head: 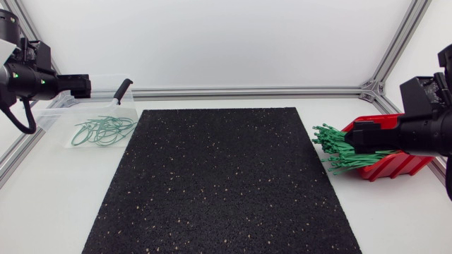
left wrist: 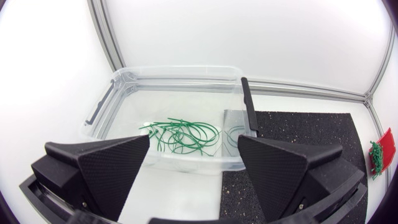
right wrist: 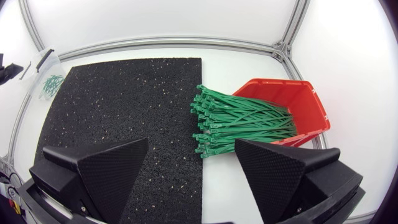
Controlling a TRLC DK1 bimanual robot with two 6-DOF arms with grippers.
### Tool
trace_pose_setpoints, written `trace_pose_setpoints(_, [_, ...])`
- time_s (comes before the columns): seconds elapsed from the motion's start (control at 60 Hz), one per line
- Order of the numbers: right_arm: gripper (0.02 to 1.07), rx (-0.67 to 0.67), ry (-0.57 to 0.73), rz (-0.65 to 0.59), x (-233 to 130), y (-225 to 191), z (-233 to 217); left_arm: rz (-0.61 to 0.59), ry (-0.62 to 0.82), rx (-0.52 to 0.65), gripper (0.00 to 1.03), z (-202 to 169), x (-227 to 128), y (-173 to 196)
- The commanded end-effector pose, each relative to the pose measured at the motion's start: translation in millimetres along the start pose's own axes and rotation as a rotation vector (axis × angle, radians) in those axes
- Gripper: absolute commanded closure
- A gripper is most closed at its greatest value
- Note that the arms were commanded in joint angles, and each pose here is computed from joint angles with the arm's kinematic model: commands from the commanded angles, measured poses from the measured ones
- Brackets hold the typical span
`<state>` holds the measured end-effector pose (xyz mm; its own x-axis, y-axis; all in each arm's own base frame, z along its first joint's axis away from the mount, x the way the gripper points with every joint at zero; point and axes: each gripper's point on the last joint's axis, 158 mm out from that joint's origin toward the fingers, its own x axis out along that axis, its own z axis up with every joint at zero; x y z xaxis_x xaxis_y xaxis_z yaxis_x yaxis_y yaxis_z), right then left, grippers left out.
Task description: Take a green cable tie from the red box, thread the tail through the head to close it, then place it in the transparent bin on the left.
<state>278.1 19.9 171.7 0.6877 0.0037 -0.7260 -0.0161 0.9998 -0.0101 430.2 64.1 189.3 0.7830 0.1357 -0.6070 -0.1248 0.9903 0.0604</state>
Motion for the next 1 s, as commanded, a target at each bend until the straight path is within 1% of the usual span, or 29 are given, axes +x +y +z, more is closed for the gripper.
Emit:
trace_pose_setpoints(0.0, [0.06, -0.007, -0.022, -0.023, 1, -10, -9, -0.003, -0.033, 0.023, 0.04, -15, -14, -3])
trace_pose_setpoints(0.15, [0.06, 0.006, -0.128, -0.085, -1, -34, -4, -0.003, -0.070, 0.015, 0.04, -36, -27, -5])
trace_pose_setpoints(0.25, [0.06, 0.016, -0.171, -0.121, -1, -47, -3, -0.006, -0.121, 0.023, 0.04, -48, -33, -7])
trace_pose_setpoints(0.333, [0.06, 0.027, -0.216, -0.125, -3, -53, -6, -0.009, -0.135, 0.022, 0.04, -61, -36, -9])
trace_pose_setpoints(0.4, [0.06, 0.035, -0.254, -0.133, -6, -56, -7, -0.034, -0.164, 0.020, 0.04, -69, -41, -14])
trace_pose_setpoints(0.617, [0.06, 0.033, -0.367, -0.133, -11, -53, -11, -0.035, -0.279, 0.015, 0.04, -87, -54, -17])
trace_pose_setpoints(0.8, [0.06, 0.029, -0.446, -0.114, -10, -46, -16, -0.043, -0.382, 0.011, 0.04, -92, -66, -21])
trace_pose_setpoints(0.983, [0.06, 0.026, -0.523, -0.093, -9, -40, -21, -0.053, -0.448, -0.012, 0.04, -104, -75, -23])
